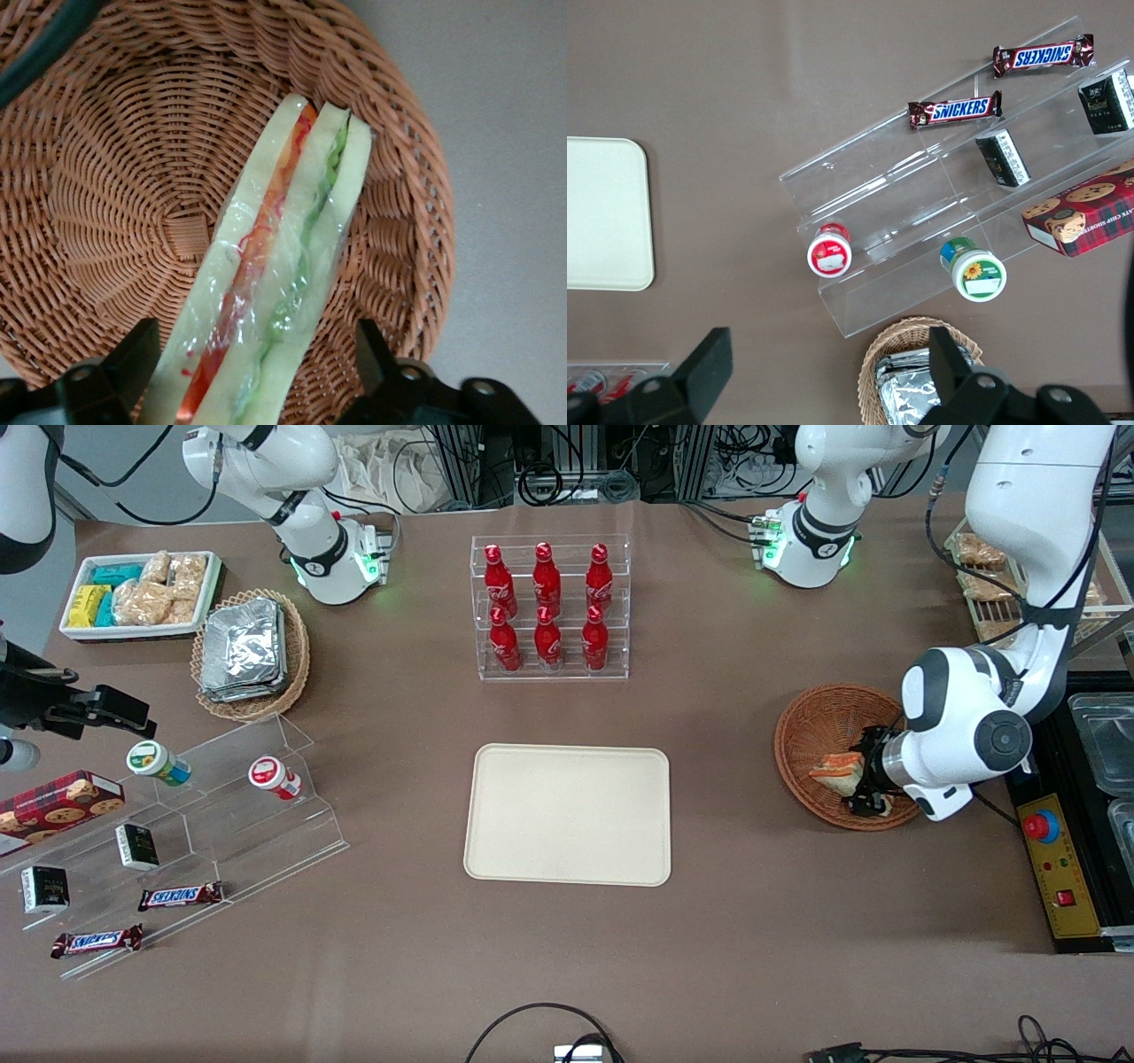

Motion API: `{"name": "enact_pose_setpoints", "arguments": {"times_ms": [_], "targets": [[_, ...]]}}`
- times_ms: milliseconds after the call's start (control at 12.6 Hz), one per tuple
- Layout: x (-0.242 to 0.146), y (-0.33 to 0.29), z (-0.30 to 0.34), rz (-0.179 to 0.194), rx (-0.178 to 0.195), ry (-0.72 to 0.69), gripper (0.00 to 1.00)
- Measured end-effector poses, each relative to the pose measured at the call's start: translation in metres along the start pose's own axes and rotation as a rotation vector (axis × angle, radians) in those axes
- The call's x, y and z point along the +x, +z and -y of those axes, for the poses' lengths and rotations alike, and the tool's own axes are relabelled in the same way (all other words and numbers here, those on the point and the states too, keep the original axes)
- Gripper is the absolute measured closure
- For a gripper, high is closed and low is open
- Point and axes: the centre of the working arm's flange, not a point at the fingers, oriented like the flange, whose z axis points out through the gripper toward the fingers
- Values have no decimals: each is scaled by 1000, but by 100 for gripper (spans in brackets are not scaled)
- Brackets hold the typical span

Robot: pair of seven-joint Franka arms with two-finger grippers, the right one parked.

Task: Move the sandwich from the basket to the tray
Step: 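Lift the sandwich and carry it over the beige tray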

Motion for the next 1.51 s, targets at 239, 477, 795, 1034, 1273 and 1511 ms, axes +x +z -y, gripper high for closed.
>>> {"name": "enact_pose_setpoints", "arguments": {"times_ms": [239,477,795,1034,1273,1511], "targets": [[1,1,0,-22,6,18,46],[3,-10,-6,-32,-11,21,62],[6,-91,-27,-35,17,137,67],[4,-175,-35,-18,-1,441,81],[-25,-236,-44,-10,-104,652,81],[-124,-234,-65,19,-124,860,81]]}}
